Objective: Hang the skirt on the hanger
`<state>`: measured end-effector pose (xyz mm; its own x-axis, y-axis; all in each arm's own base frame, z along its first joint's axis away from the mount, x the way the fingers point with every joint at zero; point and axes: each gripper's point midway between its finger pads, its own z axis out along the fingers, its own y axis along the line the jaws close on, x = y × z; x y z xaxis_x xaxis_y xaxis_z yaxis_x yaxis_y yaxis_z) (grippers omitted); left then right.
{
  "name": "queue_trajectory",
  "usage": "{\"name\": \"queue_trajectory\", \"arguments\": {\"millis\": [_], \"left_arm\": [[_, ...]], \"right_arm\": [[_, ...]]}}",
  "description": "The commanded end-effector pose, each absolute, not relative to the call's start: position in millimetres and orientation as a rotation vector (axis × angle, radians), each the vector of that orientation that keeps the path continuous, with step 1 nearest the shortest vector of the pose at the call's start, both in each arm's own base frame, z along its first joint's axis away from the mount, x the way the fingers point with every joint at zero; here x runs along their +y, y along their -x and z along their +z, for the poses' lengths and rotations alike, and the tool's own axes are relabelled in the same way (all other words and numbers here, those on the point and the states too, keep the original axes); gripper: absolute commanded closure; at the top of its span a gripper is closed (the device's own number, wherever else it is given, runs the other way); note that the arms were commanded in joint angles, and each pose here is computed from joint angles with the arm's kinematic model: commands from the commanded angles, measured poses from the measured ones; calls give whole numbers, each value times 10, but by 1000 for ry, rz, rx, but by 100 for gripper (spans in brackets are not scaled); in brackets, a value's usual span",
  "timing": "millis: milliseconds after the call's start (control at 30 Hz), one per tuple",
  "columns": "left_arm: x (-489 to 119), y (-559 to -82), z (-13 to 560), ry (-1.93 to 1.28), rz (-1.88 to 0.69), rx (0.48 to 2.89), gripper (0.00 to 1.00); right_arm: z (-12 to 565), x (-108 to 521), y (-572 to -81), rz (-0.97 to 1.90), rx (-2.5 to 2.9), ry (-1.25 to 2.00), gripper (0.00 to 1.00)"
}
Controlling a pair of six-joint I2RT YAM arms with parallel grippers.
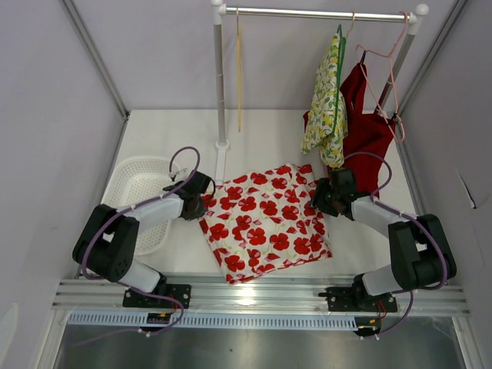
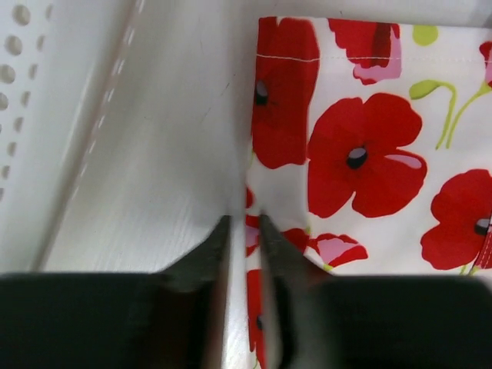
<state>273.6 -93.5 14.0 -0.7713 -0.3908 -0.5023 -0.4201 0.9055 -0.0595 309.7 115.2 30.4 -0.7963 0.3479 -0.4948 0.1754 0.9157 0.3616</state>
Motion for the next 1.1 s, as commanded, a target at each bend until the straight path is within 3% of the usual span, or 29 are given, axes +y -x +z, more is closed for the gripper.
{"name": "queue_trajectory", "arguments": {"millis": [0,67,233,700,833,1067], "left_arm": [[-1073,-2905,197,563,8,2533,90],[-1121,-2989,245,555,-10,2526,99],[-1266,-3259,395,513,-46,2507,100],[-1352,-3400,677,463,-84,2470,100],[-1362,-3231,780,467,-184,2426,100],[-1563,-3447,1092,336,-291,2359,100]], "right_arm": [[382,1226,-3153,423,2457,-364,49],[389,1205,-3159,408,2452,-370,62],[457,1178,-3237,390,2438,-381,88],[722,990,-3302,335,2386,-391,94],[705,981,-3222,339,2382,-388,94],[738,1004,-3227,353,2378,-390,96]]}}
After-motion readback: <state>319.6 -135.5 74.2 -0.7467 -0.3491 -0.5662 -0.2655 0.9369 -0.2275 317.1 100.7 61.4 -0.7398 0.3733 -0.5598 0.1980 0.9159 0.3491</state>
